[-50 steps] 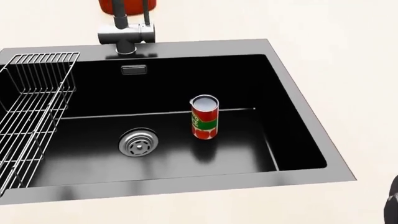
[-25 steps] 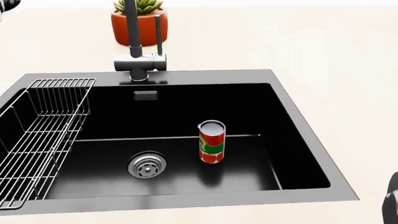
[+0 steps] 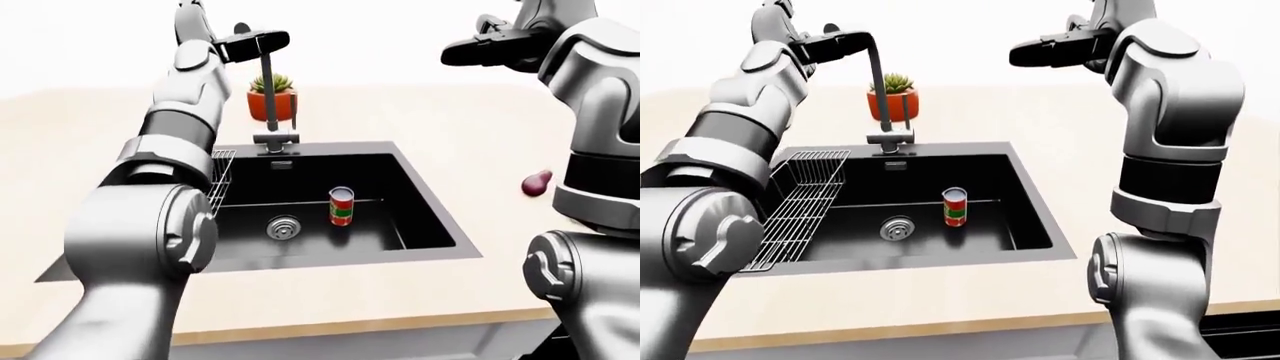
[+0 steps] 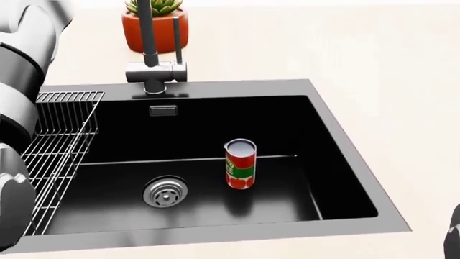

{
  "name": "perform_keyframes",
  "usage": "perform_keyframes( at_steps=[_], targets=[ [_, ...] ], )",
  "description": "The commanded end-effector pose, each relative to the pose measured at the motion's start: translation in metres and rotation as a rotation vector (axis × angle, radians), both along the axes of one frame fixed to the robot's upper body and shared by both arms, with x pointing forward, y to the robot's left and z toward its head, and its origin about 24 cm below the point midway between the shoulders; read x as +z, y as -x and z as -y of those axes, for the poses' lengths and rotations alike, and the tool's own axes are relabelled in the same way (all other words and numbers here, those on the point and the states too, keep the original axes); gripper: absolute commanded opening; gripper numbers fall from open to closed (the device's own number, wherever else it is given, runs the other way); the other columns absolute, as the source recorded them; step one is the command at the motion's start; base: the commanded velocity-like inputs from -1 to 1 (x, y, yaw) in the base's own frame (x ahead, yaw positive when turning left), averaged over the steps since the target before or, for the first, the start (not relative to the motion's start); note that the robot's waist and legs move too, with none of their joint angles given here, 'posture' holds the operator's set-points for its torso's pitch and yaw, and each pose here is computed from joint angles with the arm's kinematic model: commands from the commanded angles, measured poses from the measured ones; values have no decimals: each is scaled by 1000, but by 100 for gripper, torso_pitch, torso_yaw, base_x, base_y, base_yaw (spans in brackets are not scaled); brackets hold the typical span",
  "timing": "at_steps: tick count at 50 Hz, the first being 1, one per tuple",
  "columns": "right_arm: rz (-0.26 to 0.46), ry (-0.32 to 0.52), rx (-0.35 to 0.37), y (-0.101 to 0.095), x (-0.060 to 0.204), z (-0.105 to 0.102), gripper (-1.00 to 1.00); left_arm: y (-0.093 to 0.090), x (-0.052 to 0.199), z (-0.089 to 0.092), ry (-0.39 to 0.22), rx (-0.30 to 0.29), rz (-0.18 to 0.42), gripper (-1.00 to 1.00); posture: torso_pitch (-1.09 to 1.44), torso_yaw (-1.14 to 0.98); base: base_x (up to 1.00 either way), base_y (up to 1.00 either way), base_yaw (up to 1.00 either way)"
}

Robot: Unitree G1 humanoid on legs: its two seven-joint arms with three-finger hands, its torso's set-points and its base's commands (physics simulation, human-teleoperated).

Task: Turn the sink spout to the right.

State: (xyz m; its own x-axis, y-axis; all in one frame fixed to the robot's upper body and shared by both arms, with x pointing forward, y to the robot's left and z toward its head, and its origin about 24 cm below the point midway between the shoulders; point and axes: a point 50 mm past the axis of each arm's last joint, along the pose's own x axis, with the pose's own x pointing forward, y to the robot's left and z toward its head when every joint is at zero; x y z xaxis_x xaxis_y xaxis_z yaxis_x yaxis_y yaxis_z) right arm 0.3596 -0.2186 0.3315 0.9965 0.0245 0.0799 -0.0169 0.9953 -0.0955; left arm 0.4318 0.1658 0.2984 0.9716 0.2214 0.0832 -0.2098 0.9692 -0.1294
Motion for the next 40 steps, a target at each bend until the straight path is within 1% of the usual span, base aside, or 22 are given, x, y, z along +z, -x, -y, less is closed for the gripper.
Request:
perform_keyframes(
  at_steps=[1,4,8,18,25,29,33,40],
  targets=[
    [94,8,3,7,21,-1,100,4,26,3,-12,-9,84,100,-34,0,0,0,0],
    [94,8,3,7,20,-2,100,3,23,3,-9,-13,69,100,-34,0,0,0,0],
    [94,9,5,7,21,-2,100,2,11,1,-29,2,45,100,-34,0,0,0,0],
    [93,8,6,7,20,-2,100,1,8,1,-59,4,34,100,-34,0,0,0,0],
    [94,12,7,7,22,-3,100,2,15,12,-64,-20,40,100,-34,0,0,0,0],
    [97,12,10,7,23,-4,100,3,22,17,-75,-31,55,100,-34,0,0,0,0],
    [97,13,8,8,24,-3,100,1,14,22,-80,-44,46,100,-34,0,0,0,0],
    [97,13,9,7,24,-3,100,0,5,25,-83,-52,28,100,-34,0,0,0,0]
  ],
)
